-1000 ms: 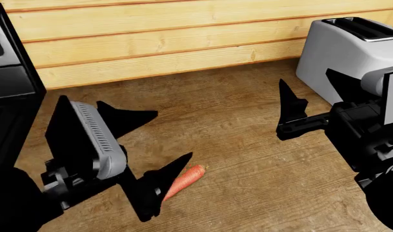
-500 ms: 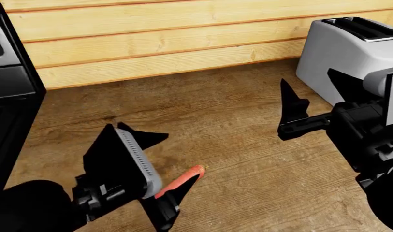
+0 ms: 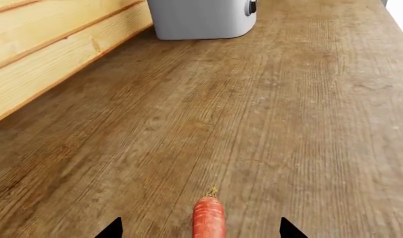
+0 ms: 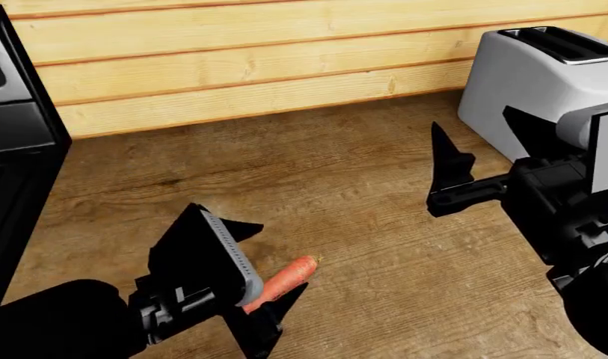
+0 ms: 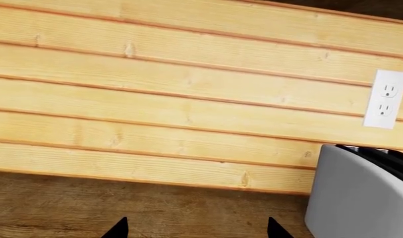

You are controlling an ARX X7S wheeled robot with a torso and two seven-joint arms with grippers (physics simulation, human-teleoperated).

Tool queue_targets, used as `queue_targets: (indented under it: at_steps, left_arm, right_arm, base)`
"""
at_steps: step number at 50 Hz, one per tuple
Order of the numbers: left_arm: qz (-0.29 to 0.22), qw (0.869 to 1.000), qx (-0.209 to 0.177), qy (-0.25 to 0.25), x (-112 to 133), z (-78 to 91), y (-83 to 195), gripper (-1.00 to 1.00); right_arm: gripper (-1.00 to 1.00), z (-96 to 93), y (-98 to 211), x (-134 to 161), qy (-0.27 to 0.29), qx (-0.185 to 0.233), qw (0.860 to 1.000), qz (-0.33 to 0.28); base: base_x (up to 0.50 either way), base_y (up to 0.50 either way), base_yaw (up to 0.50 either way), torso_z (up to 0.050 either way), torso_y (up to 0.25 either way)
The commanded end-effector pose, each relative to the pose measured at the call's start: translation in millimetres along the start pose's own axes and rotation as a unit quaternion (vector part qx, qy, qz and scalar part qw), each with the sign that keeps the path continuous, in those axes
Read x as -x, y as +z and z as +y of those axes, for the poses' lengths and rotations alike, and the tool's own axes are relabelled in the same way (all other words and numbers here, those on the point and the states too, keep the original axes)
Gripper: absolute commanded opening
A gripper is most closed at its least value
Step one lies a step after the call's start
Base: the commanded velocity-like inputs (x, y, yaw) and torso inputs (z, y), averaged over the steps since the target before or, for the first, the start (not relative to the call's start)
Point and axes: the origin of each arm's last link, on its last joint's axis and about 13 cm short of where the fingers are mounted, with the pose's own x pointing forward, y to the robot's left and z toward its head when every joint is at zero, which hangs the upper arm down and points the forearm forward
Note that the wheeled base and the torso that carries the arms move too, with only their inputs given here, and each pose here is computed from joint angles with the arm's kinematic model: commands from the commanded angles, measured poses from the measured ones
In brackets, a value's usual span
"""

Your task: Pick the tomato, carrot from the counter and place them in the cabinet. Then close the cabinet.

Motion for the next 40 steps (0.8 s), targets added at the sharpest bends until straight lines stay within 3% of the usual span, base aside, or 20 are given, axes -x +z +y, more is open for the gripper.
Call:
queue_targets:
  at_steps: [1,28,40]
  left_arm:
    - [0.02,1.0,0.001,-0.004,-7.1,1.5,-7.1,1.0]
    - [0.074,0.997,-0.004,0.01,-2.2,9.0,-25.9,1.0]
    - [0.082,0.996,0.023,-0.006,-3.3,8.7,-36.8,1.0]
  right_arm:
    - [1.0,-0.5,-0.6,-1.0,0.0,0.0,1.0,0.001]
    - [1.0,0.3,-1.5,-2.4,0.0,0.0,1.0,0.002]
    - [1.0,0.4,-1.2,-2.6,-0.001,0.0,1.0,0.002]
  base:
    - [0.0,0.0,0.0,0.0,0.0]
    - [0.0,0.0,0.0,0.0,0.0]
    - [0.0,0.0,0.0,0.0,0.0]
